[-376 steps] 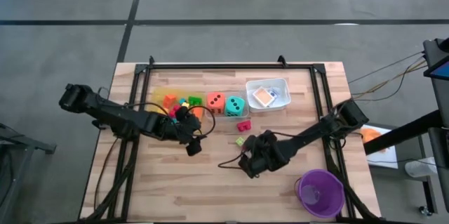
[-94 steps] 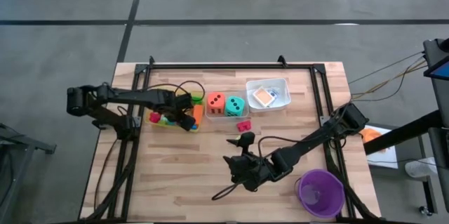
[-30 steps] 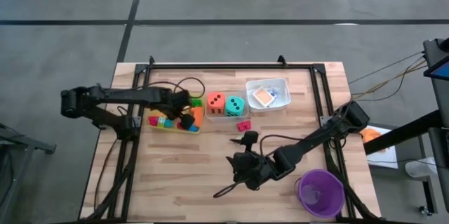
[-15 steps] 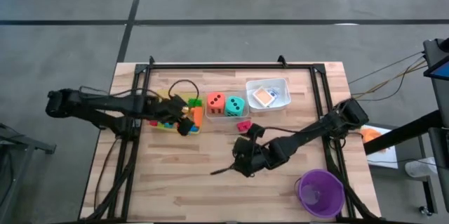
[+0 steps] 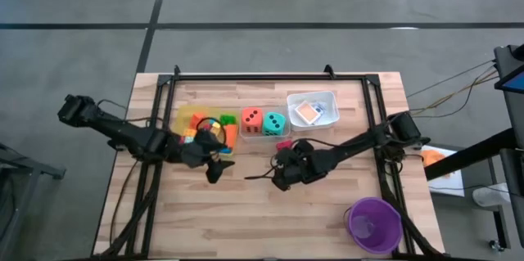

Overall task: Pick & Place Toys
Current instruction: Put the light green game piece into the yellow bin

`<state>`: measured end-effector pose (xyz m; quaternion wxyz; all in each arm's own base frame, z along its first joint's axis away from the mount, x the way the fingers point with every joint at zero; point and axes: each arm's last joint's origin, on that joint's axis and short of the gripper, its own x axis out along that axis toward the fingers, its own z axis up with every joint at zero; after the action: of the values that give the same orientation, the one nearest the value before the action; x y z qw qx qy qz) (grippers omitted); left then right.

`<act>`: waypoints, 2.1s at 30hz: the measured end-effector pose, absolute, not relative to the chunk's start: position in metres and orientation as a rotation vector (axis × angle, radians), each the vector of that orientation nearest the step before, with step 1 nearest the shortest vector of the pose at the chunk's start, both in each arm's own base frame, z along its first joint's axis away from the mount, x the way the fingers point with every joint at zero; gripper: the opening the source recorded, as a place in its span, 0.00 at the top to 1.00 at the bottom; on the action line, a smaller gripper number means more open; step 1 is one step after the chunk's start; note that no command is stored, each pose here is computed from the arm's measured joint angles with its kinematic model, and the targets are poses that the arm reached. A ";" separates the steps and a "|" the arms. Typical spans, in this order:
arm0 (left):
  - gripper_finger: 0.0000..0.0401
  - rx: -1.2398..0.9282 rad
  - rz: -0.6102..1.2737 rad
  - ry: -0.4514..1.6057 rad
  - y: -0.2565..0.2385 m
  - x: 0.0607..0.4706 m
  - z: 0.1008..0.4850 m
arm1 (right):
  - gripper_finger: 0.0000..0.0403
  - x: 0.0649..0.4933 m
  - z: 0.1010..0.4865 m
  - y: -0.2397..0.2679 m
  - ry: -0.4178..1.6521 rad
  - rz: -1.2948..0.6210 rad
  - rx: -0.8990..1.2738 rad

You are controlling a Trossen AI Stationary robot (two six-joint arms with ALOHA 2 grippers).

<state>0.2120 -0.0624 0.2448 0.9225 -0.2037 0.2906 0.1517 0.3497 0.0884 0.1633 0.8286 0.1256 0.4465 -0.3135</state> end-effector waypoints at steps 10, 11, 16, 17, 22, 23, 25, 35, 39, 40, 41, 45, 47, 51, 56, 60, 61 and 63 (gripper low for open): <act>0.16 -0.414 0.315 0.583 -0.062 0.213 0.246 | 0.18 0.349 0.147 0.075 0.962 -0.651 0.336; 0.16 -0.415 0.315 0.583 -0.062 0.213 0.246 | 0.18 0.349 0.144 0.075 0.961 -0.653 0.336; 0.16 -0.416 0.316 0.579 -0.062 0.213 0.246 | 0.18 0.355 0.138 0.076 0.948 -0.646 0.336; 0.16 -0.416 0.317 0.577 -0.062 0.213 0.246 | 0.18 0.357 0.137 0.076 0.949 -0.646 0.335; 0.16 -0.417 0.317 0.575 -0.062 0.213 0.246 | 0.18 0.364 0.131 0.077 0.981 -0.627 0.296; 0.16 -0.417 0.317 0.575 -0.062 0.213 0.246 | 0.18 0.365 0.132 0.077 0.979 -0.625 0.294; 0.16 -0.416 0.317 0.577 -0.062 0.213 0.245 | 0.18 0.369 0.136 0.078 0.965 -0.615 0.294; 0.16 -0.421 0.315 0.568 -0.062 0.213 0.242 | 0.18 0.368 0.134 0.079 0.999 -0.584 0.295; 0.16 -0.430 0.310 0.551 -0.062 0.214 0.244 | 0.22 0.368 0.132 0.079 1.014 -0.576 0.290; 0.16 -0.431 0.310 0.545 -0.062 0.215 0.244 | 0.25 0.368 0.131 0.079 1.016 -0.576 0.287; 0.16 -0.433 0.309 0.541 -0.062 0.215 0.244 | 0.28 0.368 0.130 0.079 1.019 -0.576 0.285; 0.16 -0.434 0.309 0.540 -0.062 0.215 0.244 | 0.44 0.368 0.128 0.080 1.028 -0.571 0.273; 0.16 -0.432 0.312 0.538 -0.062 0.215 0.244 | 0.53 0.369 0.128 0.080 1.028 -0.566 0.267; 0.16 -0.431 0.312 0.539 -0.062 0.215 0.244 | 0.71 0.368 0.130 0.080 1.032 -0.551 0.245; 0.16 -0.403 0.303 0.543 -0.062 0.215 0.244 | 0.78 0.368 0.137 0.080 1.017 -0.527 0.227; 0.16 -0.386 0.298 0.546 -0.062 0.215 0.244 | 0.78 0.367 0.145 0.082 0.996 -0.511 0.226; 0.16 -0.380 0.296 0.547 -0.062 0.215 0.244 | 0.78 0.366 0.148 0.083 0.991 -0.504 0.223; 0.16 -0.367 0.293 0.548 -0.062 0.215 0.244 | 0.78 0.365 0.154 0.087 0.974 -0.486 0.222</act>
<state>0.2151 -0.0620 0.2444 0.9356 -0.1794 0.2681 0.1432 0.3654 0.0870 0.1536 0.8496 0.1053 0.4623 -0.2307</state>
